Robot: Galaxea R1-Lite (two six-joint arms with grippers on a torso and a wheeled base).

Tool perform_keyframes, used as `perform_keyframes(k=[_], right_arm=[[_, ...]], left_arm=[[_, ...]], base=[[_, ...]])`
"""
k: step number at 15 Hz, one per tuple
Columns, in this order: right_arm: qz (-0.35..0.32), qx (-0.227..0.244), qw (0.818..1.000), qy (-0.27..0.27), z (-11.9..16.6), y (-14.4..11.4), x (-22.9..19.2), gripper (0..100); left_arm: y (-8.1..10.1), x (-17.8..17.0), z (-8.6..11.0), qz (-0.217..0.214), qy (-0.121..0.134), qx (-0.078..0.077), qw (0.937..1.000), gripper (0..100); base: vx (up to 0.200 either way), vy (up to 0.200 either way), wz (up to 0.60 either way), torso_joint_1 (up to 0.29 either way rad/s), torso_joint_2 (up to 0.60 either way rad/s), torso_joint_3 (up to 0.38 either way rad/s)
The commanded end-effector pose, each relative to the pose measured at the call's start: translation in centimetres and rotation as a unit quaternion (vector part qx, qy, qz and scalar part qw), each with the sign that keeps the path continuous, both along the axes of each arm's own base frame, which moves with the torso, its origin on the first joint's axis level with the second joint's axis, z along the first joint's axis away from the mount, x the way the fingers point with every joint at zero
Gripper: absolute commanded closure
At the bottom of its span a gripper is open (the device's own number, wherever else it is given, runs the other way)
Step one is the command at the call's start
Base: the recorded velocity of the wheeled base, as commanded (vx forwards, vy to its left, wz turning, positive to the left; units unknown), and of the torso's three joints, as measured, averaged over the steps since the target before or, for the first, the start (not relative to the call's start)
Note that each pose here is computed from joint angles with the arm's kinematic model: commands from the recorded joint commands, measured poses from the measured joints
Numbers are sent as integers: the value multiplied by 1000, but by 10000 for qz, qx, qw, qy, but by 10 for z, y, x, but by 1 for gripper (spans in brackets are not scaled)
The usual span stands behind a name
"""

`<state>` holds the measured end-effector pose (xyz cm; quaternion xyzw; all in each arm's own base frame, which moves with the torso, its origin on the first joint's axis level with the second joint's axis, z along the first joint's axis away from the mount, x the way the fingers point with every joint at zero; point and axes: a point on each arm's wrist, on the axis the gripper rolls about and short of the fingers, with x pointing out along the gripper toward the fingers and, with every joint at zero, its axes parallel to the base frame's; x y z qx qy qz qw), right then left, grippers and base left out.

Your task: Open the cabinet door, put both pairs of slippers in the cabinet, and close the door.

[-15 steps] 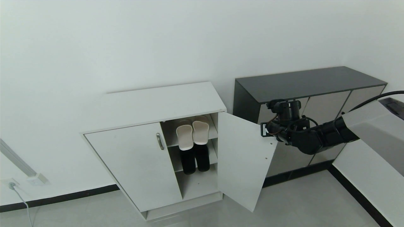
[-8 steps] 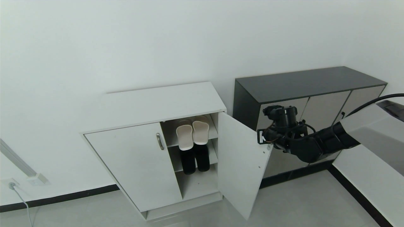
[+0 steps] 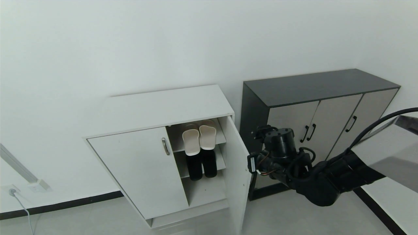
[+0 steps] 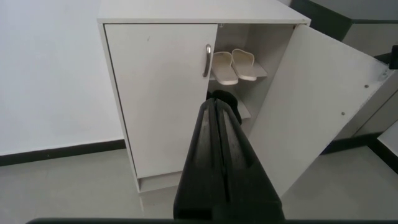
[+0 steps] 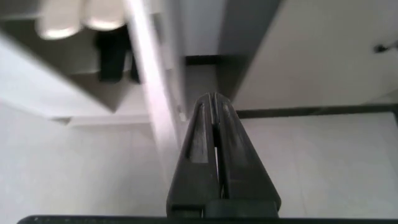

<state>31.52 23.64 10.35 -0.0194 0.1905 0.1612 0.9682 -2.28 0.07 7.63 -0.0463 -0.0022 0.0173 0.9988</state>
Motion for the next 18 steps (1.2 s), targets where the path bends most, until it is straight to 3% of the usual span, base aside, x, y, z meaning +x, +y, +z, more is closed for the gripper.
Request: perform_keyframes(k=[1,10,16,18], right_arm=[[160,106,9998,-109,9,7,-12,100],[453,83,9980,-428,15,11,-29,100],[788,244,9952,-521,15,15,-34,100],[797,196,9952,-533,13,13,-34,100]], left_arm=[[0,0,0,3,-2,-5,10000,100],[0,0,0,3,-2,-5,10000,100],[0,0,0,3,-2,-5,10000,100],[0,0,0,3,-2,-5,10000,100]], base=[[0,0,0,0,0,0],[0,0,0,0,0,0],[0,0,600,6,4,0],[0,0,0,0,0,0]])
